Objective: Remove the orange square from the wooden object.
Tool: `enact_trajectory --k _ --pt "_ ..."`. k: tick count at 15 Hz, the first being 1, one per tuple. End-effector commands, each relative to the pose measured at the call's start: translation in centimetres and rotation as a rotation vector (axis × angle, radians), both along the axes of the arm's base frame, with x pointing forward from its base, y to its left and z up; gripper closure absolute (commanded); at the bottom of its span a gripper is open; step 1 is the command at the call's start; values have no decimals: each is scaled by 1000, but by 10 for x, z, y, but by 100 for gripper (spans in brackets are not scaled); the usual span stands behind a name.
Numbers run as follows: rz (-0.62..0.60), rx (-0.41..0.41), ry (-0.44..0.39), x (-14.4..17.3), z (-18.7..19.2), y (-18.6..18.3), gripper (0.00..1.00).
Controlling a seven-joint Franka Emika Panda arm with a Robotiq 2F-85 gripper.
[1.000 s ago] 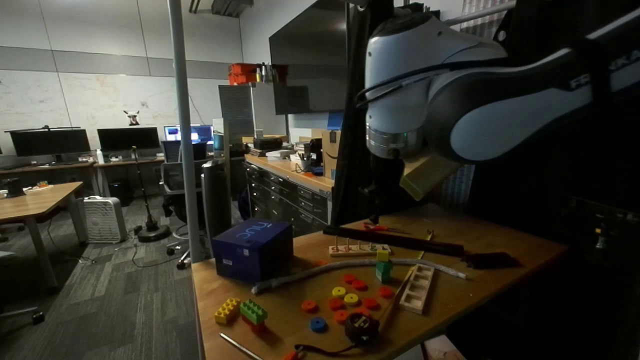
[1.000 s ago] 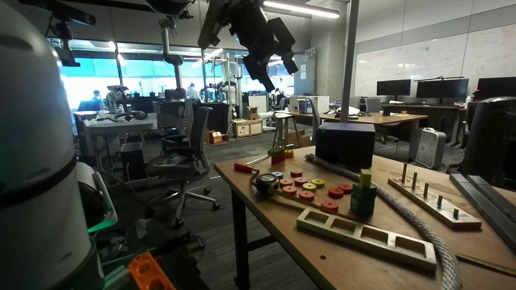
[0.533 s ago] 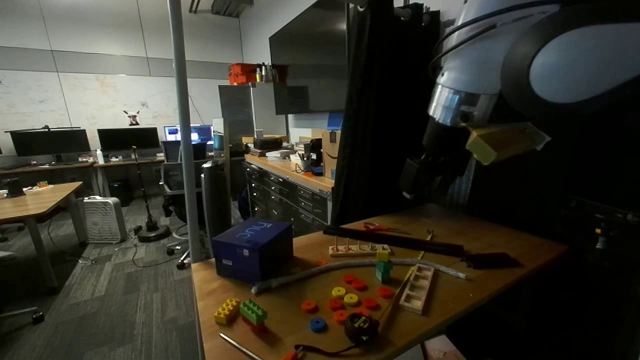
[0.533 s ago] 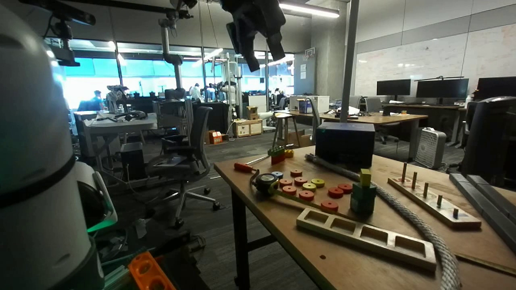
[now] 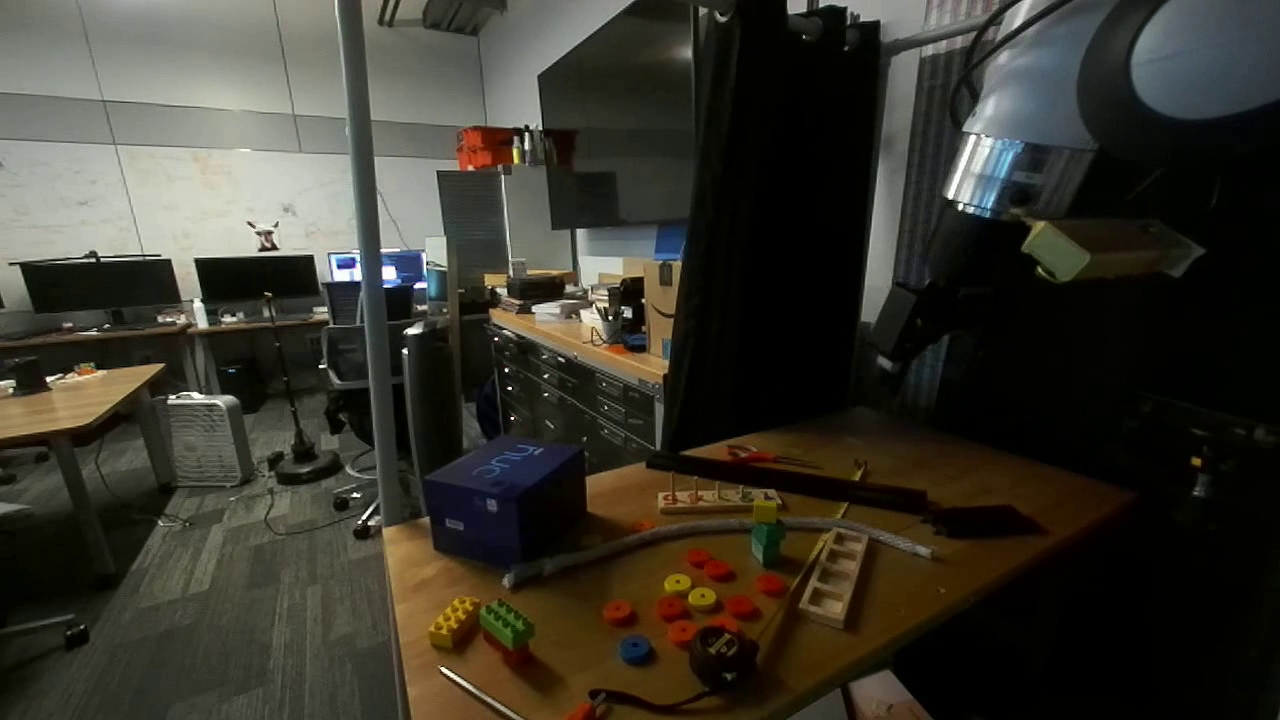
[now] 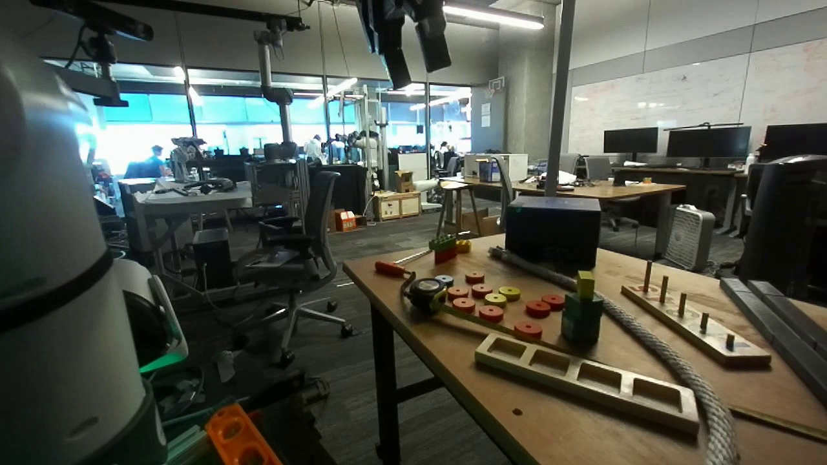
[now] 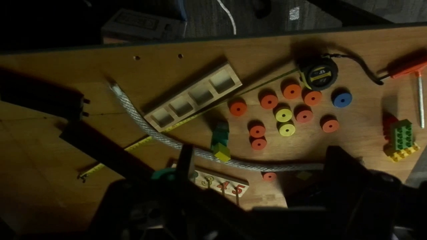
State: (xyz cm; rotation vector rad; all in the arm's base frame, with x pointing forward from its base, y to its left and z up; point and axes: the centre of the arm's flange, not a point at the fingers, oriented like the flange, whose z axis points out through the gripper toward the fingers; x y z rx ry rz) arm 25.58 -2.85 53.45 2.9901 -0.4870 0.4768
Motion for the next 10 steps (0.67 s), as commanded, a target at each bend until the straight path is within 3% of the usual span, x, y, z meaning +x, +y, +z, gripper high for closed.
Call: enact_trajectory --k 1,7,10 --pt "-54 -23 68 -15 1 2 0" --pt "-79 5 156 -22 -4 -5 0" --pt "-66 -19 163 -16 -17 -5 0"
